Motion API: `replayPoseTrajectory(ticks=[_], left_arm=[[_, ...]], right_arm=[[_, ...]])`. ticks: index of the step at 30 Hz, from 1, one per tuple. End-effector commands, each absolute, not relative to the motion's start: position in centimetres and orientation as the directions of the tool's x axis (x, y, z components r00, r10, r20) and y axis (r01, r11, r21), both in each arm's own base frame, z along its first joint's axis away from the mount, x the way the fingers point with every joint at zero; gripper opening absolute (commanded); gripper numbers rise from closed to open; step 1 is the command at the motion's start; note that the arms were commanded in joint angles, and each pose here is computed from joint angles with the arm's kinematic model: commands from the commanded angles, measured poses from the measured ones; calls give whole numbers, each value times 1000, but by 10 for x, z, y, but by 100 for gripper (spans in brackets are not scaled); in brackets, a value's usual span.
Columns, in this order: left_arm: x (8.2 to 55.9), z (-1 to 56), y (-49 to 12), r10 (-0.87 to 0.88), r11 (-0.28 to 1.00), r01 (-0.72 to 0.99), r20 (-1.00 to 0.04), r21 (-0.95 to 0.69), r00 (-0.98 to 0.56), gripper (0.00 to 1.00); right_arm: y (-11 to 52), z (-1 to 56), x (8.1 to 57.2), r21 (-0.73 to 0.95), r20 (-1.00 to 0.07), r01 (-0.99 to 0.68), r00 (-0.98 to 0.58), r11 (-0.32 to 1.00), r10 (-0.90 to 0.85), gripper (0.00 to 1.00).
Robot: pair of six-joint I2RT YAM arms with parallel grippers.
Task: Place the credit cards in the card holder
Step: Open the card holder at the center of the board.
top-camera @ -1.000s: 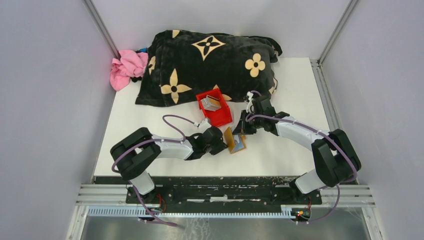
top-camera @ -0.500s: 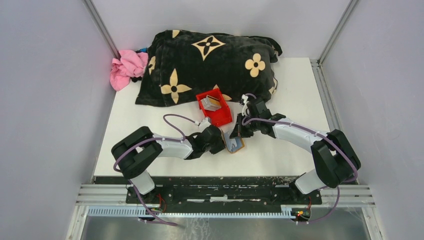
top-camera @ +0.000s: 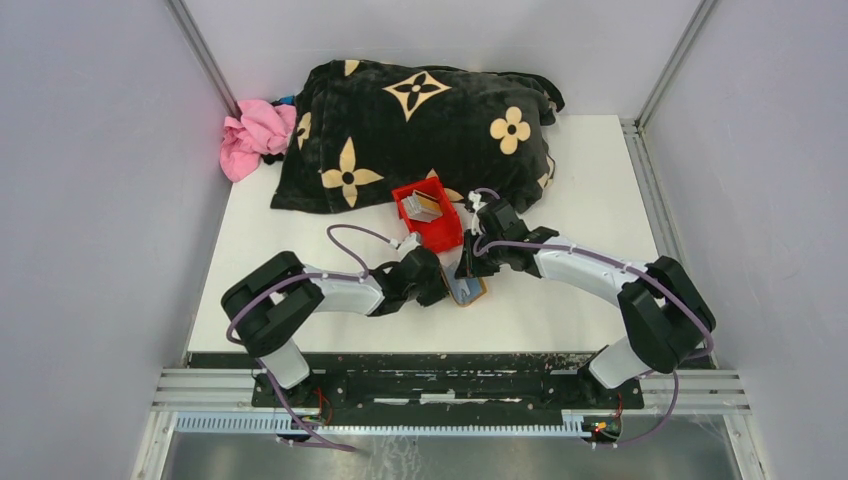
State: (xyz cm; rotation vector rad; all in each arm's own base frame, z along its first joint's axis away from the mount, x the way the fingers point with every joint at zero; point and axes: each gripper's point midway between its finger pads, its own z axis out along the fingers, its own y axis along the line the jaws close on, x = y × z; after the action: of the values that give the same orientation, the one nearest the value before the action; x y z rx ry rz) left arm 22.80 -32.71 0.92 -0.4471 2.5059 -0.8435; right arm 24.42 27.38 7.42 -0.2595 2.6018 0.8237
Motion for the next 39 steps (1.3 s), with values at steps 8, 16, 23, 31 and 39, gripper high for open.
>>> replayPoseTrajectory(ticks=[8, 16, 23, 31, 39], left_arm=[[147, -53, -201, -315, 948, -298, -221, -109, -923, 3], [140, -31, -192, -328, 945, -318, -233, -82, -916, 5], [143, 3, -183, -381, 924, -360, -289, -125, -878, 7], [180, 67, -201, -498, 858, -364, -413, -363, -762, 9], [217, 126, -211, -667, 724, -361, -462, -588, -585, 13]], right_arm=[[295, 66, 238, 408, -487, -394, -857, 824, -169, 1], [301, 59, 231, 332, -511, -437, -828, 836, -230, 1], [306, 55, 225, 252, -531, -470, -798, 846, -285, 1], [313, 56, 222, 167, -547, -492, -767, 855, -334, 1], [316, 52, 216, 68, -556, -503, -736, 861, -386, 1]])
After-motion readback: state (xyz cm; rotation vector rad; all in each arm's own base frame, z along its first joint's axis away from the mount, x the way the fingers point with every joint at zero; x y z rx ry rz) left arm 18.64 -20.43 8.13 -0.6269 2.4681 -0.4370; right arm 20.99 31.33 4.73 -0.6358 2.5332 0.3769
